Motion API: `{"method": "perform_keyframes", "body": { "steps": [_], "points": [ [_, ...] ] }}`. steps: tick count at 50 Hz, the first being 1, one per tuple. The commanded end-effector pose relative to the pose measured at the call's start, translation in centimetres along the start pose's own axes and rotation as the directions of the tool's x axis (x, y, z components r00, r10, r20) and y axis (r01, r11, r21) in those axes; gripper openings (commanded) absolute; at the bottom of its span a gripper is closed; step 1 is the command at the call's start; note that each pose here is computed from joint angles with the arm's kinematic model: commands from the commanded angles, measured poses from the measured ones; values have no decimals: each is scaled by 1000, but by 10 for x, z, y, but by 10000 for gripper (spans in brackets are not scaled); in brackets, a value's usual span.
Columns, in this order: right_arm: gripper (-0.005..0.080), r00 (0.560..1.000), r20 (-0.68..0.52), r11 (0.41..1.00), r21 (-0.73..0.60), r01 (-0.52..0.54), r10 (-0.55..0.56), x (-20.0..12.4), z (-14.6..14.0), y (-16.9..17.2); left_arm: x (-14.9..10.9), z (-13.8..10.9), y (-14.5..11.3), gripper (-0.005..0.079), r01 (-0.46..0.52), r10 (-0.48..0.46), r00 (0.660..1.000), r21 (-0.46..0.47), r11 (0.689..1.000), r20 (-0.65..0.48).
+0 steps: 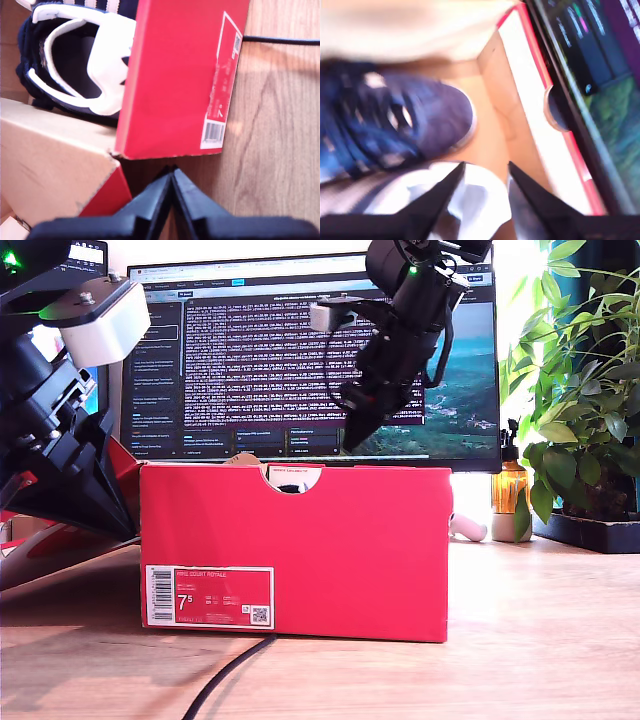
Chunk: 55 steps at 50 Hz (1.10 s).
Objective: Pack the blue shoes by picking the first shoe and placing it inside the red shoebox, left side, then picking and rotating the second shoe and placing it in the shoebox
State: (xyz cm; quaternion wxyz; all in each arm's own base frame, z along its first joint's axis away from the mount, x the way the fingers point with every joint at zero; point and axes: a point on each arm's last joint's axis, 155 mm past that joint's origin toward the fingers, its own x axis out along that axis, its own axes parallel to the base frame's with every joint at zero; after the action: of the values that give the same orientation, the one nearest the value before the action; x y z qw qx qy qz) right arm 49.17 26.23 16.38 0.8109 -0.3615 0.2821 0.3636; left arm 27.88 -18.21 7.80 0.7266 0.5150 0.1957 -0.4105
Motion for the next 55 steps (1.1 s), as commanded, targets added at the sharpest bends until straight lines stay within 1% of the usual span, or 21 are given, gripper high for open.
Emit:
{"method": "perform_keyframes", "body": {
  "steps": [1,2,3,4,8,16,23,25,26,27,32,33,34,44,47,51,55],
  "points": [
    [51,998,60,999,38,22,-25,-19,28,-3,1,5,1,-18,2,-1,1000,-2,1000,21],
    [-2,998,61,999,49,22,-25,-20,29,-3,1,6,1,-18,4,-4,1000,-2,1000,25],
    [-19,998,62,998,64,19,-23,-21,30,-4,1,7,1,-18,5,-5,1000,-2,1000,28],
    [-5,998,66,997,78,16,-22,-23,32,-4,1,8,0,-18,8,-8,999,-2,1000,33],
    [-11,997,78,989,149,17,-29,-26,37,-7,1,12,-1,-18,16,-15,998,-1,1000,53],
    [-11,994,101,964,267,17,-46,-34,46,-13,1,7,-7,-18,42,-41,999,-3,999,35],
    [-11,993,109,940,340,13,-53,-37,49,-16,1,3,-5,-18,30,-30,999,-5,1000,12],
    [-11,993,108,934,357,11,-53,-37,49,-16,-1,0,-4,-18,22,-22,1000,-35,999,-3],
    [-11,993,107,932,363,9,-52,-37,49,-16,-2,-1,-4,-18,21,-21,1000,-35,999,-6],
    [-11,993,103,927,374,7,-49,-37,48,-15,-3,-1,-4,-18,21,-22,1000,-62,998,-7],
    [-11,996,80,924,381,-2,-31,-36,42,-11,-9,2,-2,-18,10,-10,1000,-132,991,5],
    [-11,997,74,925,381,-4,-27,-36,40,-10,-11,3,-2,-18,10,-9,1000,-132,991,6],
    [-11,997,70,925,381,-5,-24,-36,39,-9,-12,3,-2,-18,9,-8,1000,-156,988,7],
    [-11,999,32,919,394,-12,-1,-38,28,-5,-34,9,-14,-18,50,-43,998,-185,981,42],
    [-11,1000,18,907,420,-17,10,-41,23,-5,-39,9,-16,-18,57,-48,998,-218,974,43],
    [-11,1000,0,895,446,-12,13,-47,15,-9,-44,9,-17,-18,58,-47,998,-289,956,45],
    [-11,1000,-25,879,476,5,8,-53,3,-18,-49,11,-13,-18,46,-29,998,-322,946,58]
  ]
}}
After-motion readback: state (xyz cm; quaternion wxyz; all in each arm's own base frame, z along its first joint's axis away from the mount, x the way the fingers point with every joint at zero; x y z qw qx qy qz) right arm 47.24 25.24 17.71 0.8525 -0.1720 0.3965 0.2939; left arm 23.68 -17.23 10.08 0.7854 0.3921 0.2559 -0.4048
